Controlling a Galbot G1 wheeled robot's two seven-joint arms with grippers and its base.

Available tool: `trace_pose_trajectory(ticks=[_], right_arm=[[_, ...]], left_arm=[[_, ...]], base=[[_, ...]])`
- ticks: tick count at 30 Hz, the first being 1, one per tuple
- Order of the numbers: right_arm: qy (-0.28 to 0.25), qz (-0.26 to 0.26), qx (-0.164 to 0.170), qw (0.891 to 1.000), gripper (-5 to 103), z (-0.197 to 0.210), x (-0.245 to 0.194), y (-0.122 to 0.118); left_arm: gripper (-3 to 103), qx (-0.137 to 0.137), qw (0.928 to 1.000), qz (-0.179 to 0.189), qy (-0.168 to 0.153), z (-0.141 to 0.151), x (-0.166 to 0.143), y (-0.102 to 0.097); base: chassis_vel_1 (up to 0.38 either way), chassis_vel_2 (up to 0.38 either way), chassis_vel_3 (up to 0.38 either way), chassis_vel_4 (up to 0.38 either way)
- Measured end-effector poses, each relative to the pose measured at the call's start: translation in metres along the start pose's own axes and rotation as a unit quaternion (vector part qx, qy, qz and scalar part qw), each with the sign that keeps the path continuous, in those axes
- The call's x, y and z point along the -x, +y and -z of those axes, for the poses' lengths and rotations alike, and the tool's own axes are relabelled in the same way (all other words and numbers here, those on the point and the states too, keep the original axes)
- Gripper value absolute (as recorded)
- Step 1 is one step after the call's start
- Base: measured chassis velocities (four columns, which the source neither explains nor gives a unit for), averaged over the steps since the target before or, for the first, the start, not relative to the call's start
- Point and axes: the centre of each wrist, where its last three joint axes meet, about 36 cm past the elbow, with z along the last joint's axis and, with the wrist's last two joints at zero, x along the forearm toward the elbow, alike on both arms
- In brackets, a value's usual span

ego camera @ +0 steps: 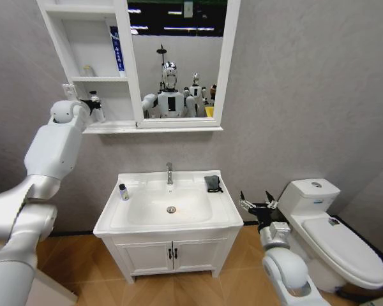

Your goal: Move facial cleanser and shampoo from washbasin to cabinet, then wipe washbasin with towel.

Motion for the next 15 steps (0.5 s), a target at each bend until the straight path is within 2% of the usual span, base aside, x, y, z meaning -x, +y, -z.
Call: trace_pose_trajectory(ticks=[2,3,5,6,9,10,11,12,13,15], right_arm=[[0.001,0.0,0.0,1.0,100,0.0,0.0,0.0],[0.001,0.0,0.0,1.0,100,0.0,0.0,0.0],[0.0,-0.001,0.0,1.0,100,0.0,-0.001,0.0],[0.0,-0.001,0.0,1.0,100,0.0,-0.001,0.0],[0.0,-0.001,0.0,1.0,100,0.0,-0.001,0.0],[0.0,-0.001,0.0,1.0,100,0.0,-0.001,0.0],[-0.001,-0.001,0.0,1.0,100,0.0,-0.001,0.0],[-0.001,-0.001,0.0,1.0,100,0.0,-0.001,0.0],[-0.001,-0.001,0.0,1.0,100,0.0,-0.001,0.0],[-0.001,-0.001,0.0,1.0,100,-0.001,-0.001,0.0]], left_arm=[[64,-0.001,1.0,-0.001,0.0,0.0,-0.001,0.0],[64,-0.001,1.0,-0.001,0.0,0.0,-0.001,0.0],[74,0.0,1.0,-0.001,-0.001,0.001,-0.002,-0.001],[74,0.0,1.0,-0.001,-0.001,0.001,-0.002,-0.001],[85,-0.002,1.0,-0.003,-0.005,0.005,-0.009,-0.001],[85,-0.002,1.0,-0.003,-0.005,0.005,-0.009,-0.001],[91,-0.003,1.0,-0.004,-0.007,0.007,-0.015,-0.001],[91,-0.003,1.0,-0.004,-0.007,0.007,-0.015,-0.001],[98,-0.003,0.9999,-0.004,-0.01,0.009,-0.023,0.0],[100,0.0,0.9999,-0.003,-0.016,0.012,-0.038,0.003]], base=[[0.0,0.0,0.0,0.0],[0.0,0.0,0.0,0.0],[0.0,0.0,0.0,0.0],[0.0,0.0,0.0,0.0],[0.0,0.0,0.0,0.0],[0.0,0.0,0.0,0.0],[0.0,0.0,0.0,0.0],[0.0,0.0,0.0,0.0],[0.0,0.0,0.0,0.0],[0.0,0.0,0.0,0.0]])
